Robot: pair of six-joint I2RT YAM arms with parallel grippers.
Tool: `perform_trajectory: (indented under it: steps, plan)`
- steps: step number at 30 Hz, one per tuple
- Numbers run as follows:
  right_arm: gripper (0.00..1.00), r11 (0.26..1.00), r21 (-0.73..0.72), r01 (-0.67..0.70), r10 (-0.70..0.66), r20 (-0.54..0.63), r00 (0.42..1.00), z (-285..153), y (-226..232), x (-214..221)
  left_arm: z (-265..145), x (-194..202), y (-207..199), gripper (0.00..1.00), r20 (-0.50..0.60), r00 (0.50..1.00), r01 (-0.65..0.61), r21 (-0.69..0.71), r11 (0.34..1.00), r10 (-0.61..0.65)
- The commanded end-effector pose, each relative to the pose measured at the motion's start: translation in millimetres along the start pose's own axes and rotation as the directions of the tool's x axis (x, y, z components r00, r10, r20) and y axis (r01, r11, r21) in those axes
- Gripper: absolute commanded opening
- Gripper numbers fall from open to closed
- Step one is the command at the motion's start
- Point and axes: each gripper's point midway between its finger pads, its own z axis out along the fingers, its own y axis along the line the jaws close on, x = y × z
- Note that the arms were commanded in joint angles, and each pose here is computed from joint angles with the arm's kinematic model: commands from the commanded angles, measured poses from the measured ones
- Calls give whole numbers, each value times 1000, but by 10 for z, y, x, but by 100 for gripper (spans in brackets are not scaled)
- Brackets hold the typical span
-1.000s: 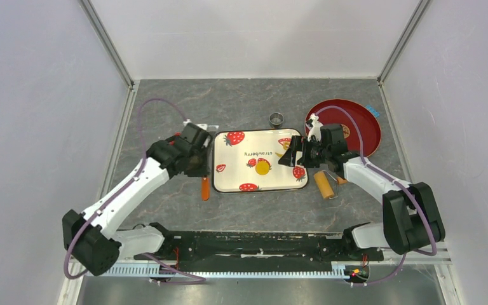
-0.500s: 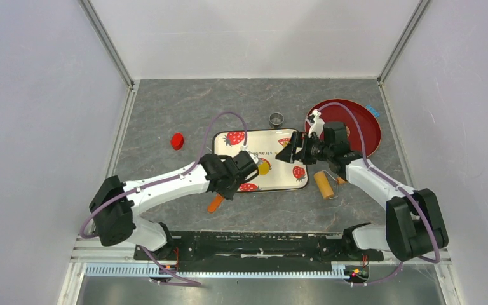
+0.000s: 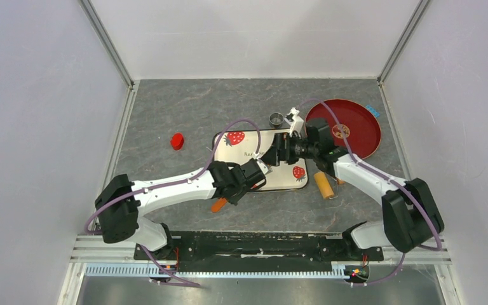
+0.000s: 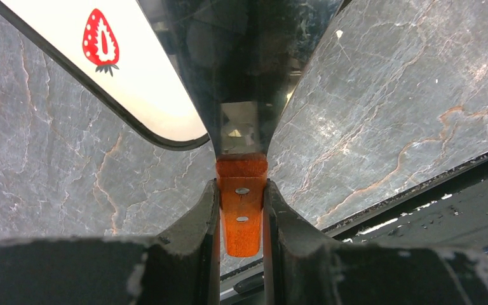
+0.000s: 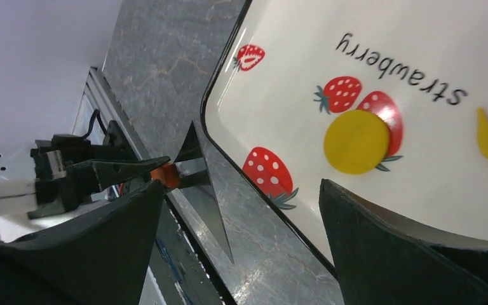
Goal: Roll out the dumpling wrappers from the dough
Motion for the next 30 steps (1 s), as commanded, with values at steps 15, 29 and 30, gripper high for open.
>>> perform_trajectory:
  steps: [15,29,30]
  plan:
    - [92,986,164,41,-18,-143,990,348,-251,231,-373,-396,143,2,266,962,56,5,998,-55]
    - [98,939,344,24,-18,-20,1000,-26,-575,2,-94,-307,438,2,209,974,131,-183,974,-92]
    - [98,933,361,18,-12,-18,1000,-76,-645,23,-81,-301,478,2,207,974,134,-195,972,-92]
